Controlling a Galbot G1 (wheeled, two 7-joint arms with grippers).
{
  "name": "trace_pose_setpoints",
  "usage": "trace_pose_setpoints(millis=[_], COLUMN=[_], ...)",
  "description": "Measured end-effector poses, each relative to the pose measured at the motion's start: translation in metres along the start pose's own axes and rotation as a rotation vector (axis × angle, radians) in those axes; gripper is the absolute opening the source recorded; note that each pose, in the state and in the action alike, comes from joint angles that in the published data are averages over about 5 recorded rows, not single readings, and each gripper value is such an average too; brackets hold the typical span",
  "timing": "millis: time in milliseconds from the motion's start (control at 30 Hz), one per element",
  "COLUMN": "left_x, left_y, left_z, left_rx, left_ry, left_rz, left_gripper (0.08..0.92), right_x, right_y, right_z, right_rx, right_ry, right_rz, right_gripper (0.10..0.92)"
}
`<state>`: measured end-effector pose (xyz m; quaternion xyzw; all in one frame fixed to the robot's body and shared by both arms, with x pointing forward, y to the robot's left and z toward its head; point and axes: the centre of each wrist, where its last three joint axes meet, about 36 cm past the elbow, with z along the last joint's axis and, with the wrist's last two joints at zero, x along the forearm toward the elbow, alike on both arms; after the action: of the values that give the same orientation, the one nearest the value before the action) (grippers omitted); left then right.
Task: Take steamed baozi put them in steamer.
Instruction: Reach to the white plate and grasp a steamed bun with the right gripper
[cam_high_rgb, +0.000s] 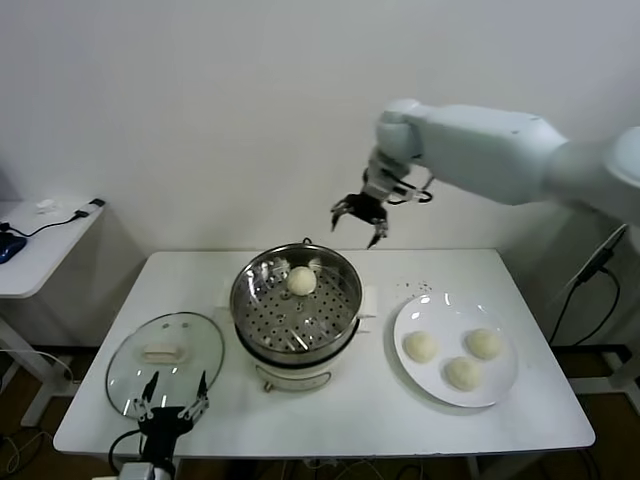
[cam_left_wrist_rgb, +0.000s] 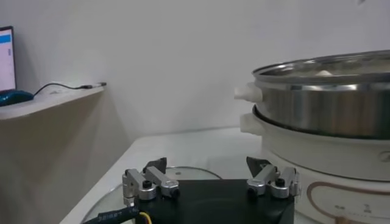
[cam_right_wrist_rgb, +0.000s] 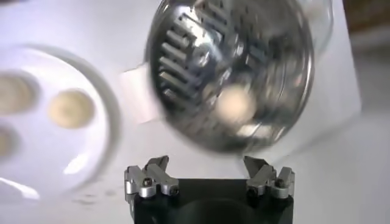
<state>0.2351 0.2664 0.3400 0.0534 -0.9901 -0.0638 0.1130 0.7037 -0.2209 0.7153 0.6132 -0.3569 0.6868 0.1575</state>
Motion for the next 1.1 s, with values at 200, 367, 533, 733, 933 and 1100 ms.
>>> trace_pose_setpoints(millis=[200, 367, 533, 733, 933, 1100], left_x=[0.001, 0.002, 0.004, 0.005, 0.006, 0.007], left_y=[0.002, 0.001, 0.001, 0.001, 0.001, 0.001], left_z=[0.001, 0.001, 0.002, 0.003, 0.005, 0.005], left_rx=[-0.001, 0.001, 0.003, 0.003, 0.003, 0.003], left_ry=[0.001, 0.003, 0.008, 0.012, 0.014, 0.016], left_rz=[-0.006, -0.008, -0.012, -0.014, -0.016, -0.015], left_gripper=[0.823, 0.823, 0.823, 0.823, 0.823, 0.823], right_x=[-0.020, -0.047, -0.077, -0.112, -0.147, -0.173], right_y=[0.080, 0.124, 0.152, 0.170, 0.179, 0.180], right_z=[0.009, 0.002, -0.005, -0.009, -0.013, -0.017], right_rx=[-0.330, -0.516, -0.631, -0.712, -0.766, -0.794], right_ry=[0.007, 0.008, 0.015, 0.039, 0.063, 0.076], right_rz=[-0.038, -0.082, -0.127, -0.157, -0.166, -0.160], right_gripper=[0.823, 0.823, 0.823, 0.822, 0.823, 0.823])
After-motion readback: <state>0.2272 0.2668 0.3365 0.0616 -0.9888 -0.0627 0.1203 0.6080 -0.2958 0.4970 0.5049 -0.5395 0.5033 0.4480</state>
